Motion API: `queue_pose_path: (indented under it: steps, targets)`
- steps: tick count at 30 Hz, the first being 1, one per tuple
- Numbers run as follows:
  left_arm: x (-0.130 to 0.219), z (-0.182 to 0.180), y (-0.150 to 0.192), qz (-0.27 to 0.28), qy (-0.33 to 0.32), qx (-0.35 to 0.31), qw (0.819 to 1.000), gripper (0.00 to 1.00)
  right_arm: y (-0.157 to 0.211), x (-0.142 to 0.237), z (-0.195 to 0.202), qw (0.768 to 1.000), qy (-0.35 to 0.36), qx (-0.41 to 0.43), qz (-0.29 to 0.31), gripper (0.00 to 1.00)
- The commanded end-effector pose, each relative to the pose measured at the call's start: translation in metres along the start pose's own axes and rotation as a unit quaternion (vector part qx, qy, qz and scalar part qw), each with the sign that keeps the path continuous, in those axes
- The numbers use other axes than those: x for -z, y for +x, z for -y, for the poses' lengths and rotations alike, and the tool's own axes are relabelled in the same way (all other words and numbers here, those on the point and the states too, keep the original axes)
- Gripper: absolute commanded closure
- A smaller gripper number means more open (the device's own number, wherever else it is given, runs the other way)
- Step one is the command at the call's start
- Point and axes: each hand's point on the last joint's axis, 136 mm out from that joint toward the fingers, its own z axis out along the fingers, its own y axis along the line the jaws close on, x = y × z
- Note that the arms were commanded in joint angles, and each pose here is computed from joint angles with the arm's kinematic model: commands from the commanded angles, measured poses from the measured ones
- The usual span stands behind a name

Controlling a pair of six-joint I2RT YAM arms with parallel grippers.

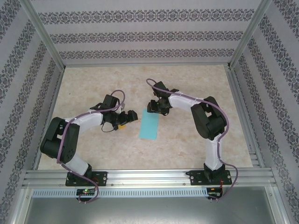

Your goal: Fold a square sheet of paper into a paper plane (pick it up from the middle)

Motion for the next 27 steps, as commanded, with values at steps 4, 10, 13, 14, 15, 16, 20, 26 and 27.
queue_pose_path:
  steps: [4, 10, 13, 14, 15, 16, 20, 26, 27]
  targets:
    - [0.015, -0.013, -0.004, 0.035, -0.046, 0.022, 0.998, 0.04, 0.020, 0.053, -0.009, 0.990, 0.115, 0.070, 0.043, 0.37]
    - [0.030, -0.038, -0.018, 0.068, -0.059, 0.071, 0.993, 0.03, 0.064, 0.053, -0.034, 0.984, 0.129, 0.119, 0.020, 0.25]
    - [0.036, -0.046, -0.023, 0.077, -0.058, 0.087, 0.992, 0.02, 0.082, 0.044, -0.052, 0.981, 0.118, 0.152, -0.003, 0.20]
    - [0.037, -0.049, -0.025, 0.080, -0.058, 0.092, 0.991, 0.02, 0.087, 0.039, -0.056, 0.980, 0.115, 0.160, -0.014, 0.19]
    - [0.039, -0.051, -0.026, 0.082, -0.058, 0.096, 0.990, 0.02, 0.094, 0.035, -0.059, 0.979, 0.113, 0.168, -0.027, 0.18]
    - [0.041, -0.054, -0.026, 0.084, -0.059, 0.101, 0.990, 0.01, 0.098, 0.031, -0.060, 0.978, 0.115, 0.171, -0.035, 0.17]
    - [0.048, -0.064, -0.028, 0.094, -0.062, 0.116, 0.987, 0.00, 0.113, 0.020, -0.065, 0.974, 0.113, 0.186, -0.063, 0.16]
    - [0.051, -0.072, -0.028, 0.098, -0.073, 0.118, 0.985, 0.00, 0.124, 0.009, -0.061, 0.970, 0.118, 0.193, -0.091, 0.15]
    - [0.051, -0.072, -0.028, 0.097, -0.073, 0.119, 0.985, 0.00, 0.125, 0.008, -0.060, 0.970, 0.120, 0.193, -0.093, 0.14]
